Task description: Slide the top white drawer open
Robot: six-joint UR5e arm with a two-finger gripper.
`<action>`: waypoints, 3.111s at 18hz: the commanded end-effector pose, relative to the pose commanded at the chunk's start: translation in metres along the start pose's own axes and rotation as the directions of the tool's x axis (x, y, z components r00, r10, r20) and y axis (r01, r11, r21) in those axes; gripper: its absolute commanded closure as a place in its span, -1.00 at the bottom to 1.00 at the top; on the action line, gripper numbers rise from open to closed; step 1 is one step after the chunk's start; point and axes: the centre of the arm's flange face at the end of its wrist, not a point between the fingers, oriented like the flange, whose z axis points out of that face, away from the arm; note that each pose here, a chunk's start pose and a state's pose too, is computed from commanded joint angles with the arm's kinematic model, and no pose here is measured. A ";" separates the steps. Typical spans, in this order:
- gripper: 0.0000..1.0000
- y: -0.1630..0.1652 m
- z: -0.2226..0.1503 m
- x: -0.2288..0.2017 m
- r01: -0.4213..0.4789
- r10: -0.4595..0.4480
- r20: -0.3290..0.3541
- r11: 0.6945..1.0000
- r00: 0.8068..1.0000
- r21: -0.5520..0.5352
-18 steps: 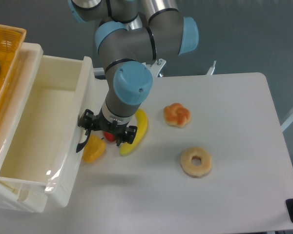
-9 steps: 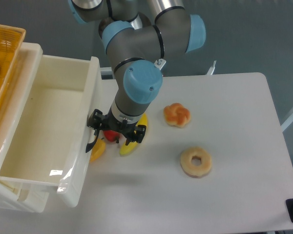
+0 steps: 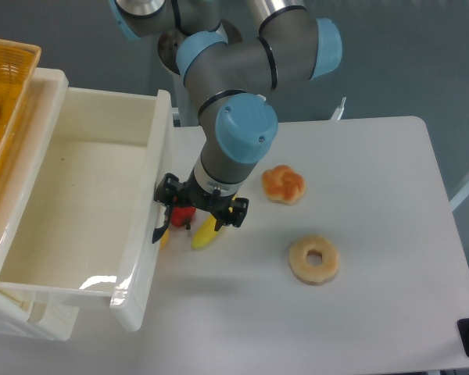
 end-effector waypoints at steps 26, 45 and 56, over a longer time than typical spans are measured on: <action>-1.00 0.008 0.007 -0.017 0.046 -0.037 -0.149 0.997 0.988 0.057; -1.00 0.033 -0.039 -0.081 0.137 -0.122 -0.109 0.981 0.986 0.139; -1.00 0.068 -0.050 -0.168 -0.064 0.059 0.184 0.998 0.981 0.022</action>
